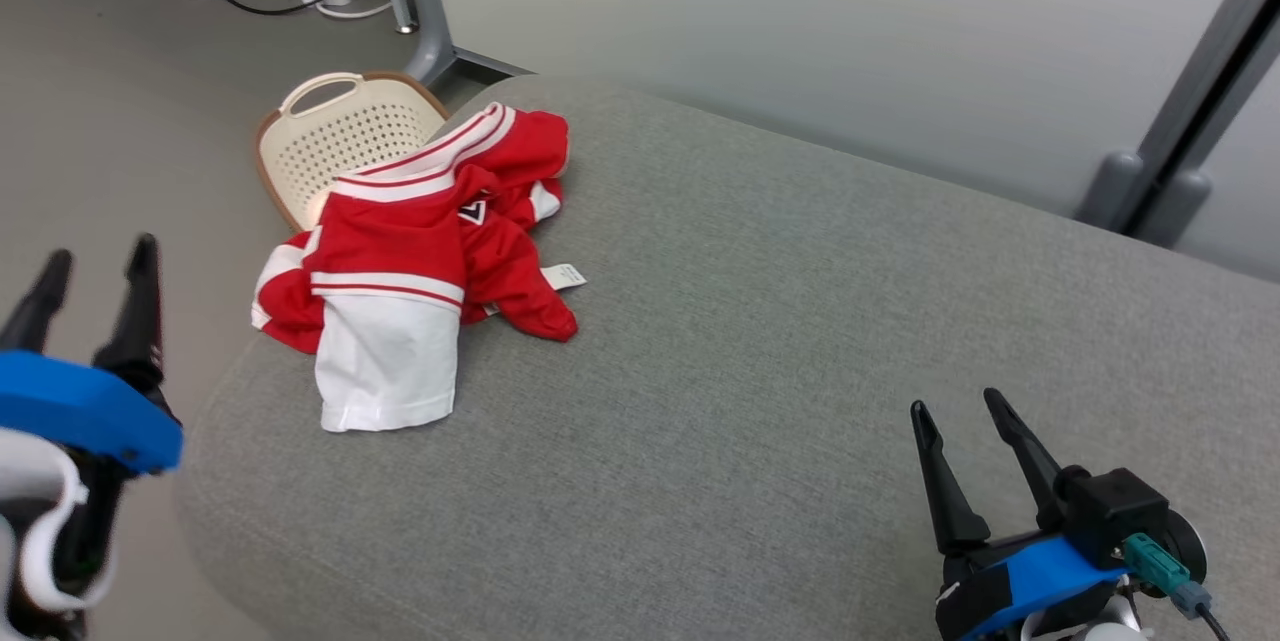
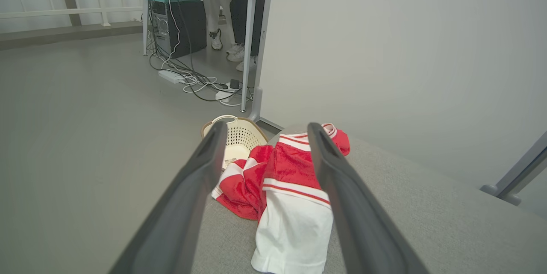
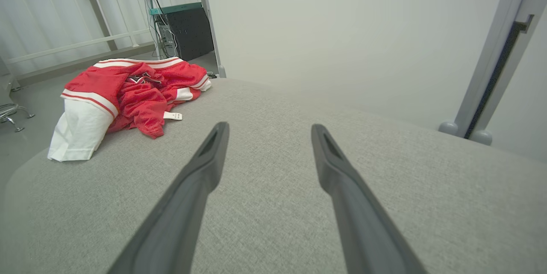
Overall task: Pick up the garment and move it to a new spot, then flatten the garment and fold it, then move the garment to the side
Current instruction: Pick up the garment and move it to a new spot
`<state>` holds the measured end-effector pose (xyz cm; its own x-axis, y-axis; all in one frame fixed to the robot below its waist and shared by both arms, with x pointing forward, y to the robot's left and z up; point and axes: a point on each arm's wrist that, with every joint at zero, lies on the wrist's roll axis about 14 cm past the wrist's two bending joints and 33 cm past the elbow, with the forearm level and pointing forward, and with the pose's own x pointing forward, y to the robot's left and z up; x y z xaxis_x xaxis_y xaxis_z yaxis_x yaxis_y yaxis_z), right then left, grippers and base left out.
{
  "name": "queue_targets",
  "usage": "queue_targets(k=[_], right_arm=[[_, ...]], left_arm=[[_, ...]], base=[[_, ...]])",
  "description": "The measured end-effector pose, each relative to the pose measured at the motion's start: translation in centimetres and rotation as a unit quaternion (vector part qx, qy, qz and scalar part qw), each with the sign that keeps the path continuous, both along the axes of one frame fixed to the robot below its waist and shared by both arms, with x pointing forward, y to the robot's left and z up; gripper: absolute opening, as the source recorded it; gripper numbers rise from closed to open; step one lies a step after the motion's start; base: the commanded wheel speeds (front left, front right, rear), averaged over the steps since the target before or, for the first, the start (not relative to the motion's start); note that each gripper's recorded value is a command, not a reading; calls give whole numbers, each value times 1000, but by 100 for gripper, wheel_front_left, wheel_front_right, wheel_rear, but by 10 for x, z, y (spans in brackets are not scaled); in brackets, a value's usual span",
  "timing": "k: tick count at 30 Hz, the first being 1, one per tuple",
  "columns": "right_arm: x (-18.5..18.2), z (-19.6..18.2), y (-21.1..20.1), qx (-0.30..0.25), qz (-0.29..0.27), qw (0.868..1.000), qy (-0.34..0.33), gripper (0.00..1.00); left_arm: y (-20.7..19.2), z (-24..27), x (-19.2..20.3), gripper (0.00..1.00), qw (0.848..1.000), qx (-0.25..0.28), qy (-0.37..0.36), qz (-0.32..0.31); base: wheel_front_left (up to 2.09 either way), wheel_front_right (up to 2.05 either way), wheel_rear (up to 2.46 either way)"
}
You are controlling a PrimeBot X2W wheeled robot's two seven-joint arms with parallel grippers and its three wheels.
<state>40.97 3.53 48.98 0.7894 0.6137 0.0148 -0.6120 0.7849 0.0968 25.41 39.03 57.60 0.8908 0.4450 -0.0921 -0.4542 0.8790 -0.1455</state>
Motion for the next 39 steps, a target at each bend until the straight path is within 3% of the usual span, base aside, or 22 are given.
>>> queue_targets(k=[4, 12, 22, 26, 31, 32, 33, 34, 39], right_arm=[[8, -6, -16, -7, -22, 1000, 7, 100], [35, -19, -59, -16, -84, 996, 17, 100], [55, -58, -118, -35, -162, 985, 54, 100], [58, -73, -134, -42, -182, 980, 69, 100], [57, -83, -147, -46, -199, 976, 80, 100], [58, -82, -149, -44, -201, 975, 80, 100], [58, -80, -149, -41, -202, 976, 77, 100], [57, -77, -149, -38, -203, 976, 75, 100], [54, -65, -149, -27, -204, 977, 64, 100]], left_arm=[[19, 6, 32, 100, 1000, -24, 19, -5], [53, -36, 82, 100, 989, -70, 130, 5], [42, -112, 154, 100, 966, -161, 202, -32], [21, -149, 174, 100, 949, -206, 233, -54], [-7, -198, 171, 100, 911, -267, 308, -67], [-11, -202, 169, 95, 904, -271, 321, -72], [-14, -203, 168, 31, 902, -271, 327, -76], [-14, -201, 168, 0, 903, -267, 328, -79], [-9, -180, 174, 0, 921, -231, 302, -90]], base=[[0, 0, 0], [0, 0, 0], [0, 0, 0], [0, 0, 0], [0, 0, 0], [0, 0, 0], [0, 0, 0], [0, 0, 0], [0, 0, 0]])
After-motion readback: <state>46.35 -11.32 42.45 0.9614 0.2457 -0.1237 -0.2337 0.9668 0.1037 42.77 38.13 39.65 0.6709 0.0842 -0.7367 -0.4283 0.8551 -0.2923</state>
